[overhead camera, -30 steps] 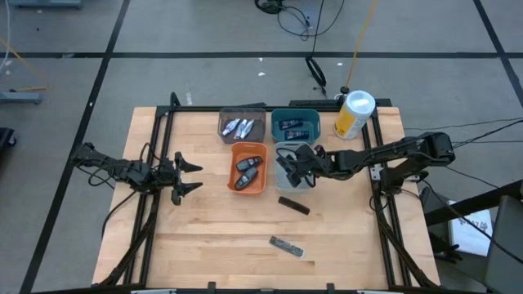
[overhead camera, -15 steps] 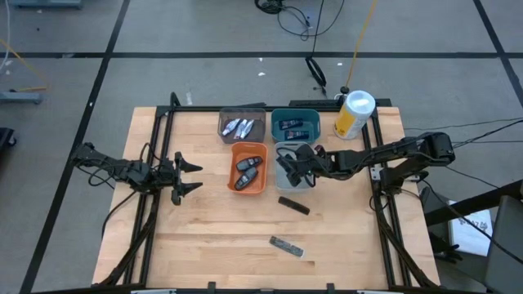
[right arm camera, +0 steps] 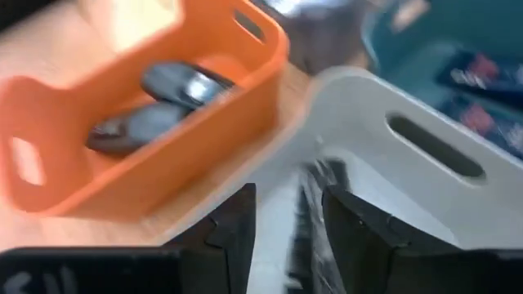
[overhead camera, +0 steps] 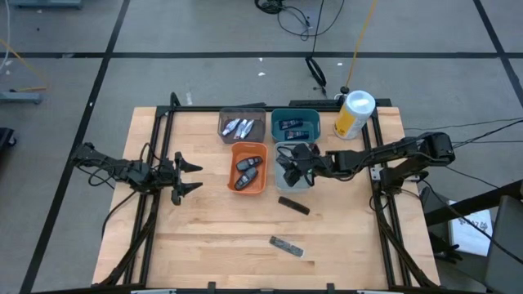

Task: Pick & Place Travel size toiletries
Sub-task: Put the black comb into the gray bin

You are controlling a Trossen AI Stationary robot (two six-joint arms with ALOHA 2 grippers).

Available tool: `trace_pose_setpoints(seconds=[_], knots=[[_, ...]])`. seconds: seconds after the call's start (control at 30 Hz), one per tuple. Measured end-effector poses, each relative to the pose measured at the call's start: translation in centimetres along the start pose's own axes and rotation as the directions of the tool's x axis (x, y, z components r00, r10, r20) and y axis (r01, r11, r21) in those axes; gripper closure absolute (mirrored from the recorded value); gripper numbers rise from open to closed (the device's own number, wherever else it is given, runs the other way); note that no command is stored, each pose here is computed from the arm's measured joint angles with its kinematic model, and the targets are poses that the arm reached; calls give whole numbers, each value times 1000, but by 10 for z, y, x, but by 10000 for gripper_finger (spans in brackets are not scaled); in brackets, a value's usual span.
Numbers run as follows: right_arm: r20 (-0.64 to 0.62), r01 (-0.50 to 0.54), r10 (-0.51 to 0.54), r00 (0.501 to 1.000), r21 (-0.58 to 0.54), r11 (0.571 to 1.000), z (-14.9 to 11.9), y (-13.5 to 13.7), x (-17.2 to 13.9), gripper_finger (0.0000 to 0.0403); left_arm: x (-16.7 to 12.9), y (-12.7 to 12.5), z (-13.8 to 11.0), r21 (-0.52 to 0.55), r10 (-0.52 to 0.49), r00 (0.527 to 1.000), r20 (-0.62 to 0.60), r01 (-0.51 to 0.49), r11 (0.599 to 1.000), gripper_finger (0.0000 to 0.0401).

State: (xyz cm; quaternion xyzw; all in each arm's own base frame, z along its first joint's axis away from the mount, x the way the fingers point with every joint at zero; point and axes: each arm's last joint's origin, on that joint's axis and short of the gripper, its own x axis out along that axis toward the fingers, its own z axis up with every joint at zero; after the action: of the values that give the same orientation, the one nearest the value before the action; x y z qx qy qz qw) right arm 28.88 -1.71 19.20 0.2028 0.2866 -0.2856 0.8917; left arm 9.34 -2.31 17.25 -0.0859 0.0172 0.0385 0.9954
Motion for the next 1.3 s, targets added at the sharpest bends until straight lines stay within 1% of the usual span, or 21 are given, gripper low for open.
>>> trace_pose_setpoints(seconds=[0.1,0.23,0.3,0.4,0.47,0.6,0.73,0.93,1.2,1.3], knots=[[40,-109,111,993,-42,993,5,10,-2,267,0,0,0,0,-1,1000,0,1,1000,119],[95,-279,289,953,-107,954,10,26,-8,267,0,0,0,0,0,1000,0,0,1000,119],[117,-354,374,920,-163,921,12,35,-12,266,0,0,0,0,0,1000,0,0,1000,119],[131,-464,505,853,-253,849,11,49,-21,262,0,0,0,0,0,1000,0,0,1000,119],[139,-515,568,811,-289,807,9,58,-28,260,0,0,0,0,0,1000,0,0,1000,119],[144,-556,627,765,-343,757,1,73,-39,259,0,0,0,0,0,1000,0,0,1000,119],[110,-588,669,735,-386,710,-10,85,-50,259,0,0,0,0,0,1000,0,0,1000,119],[62,-635,718,693,-420,649,-27,100,-65,259,0,0,0,0,0,1000,0,0,1000,119],[16,-684,763,646,-433,588,-42,113,-80,263,0,0,0,0,0,1000,0,0,1000,119],[32,-702,788,614,-434,565,-44,117,-86,263,0,0,1,-6,-2,1000,11,2,1000,119]])
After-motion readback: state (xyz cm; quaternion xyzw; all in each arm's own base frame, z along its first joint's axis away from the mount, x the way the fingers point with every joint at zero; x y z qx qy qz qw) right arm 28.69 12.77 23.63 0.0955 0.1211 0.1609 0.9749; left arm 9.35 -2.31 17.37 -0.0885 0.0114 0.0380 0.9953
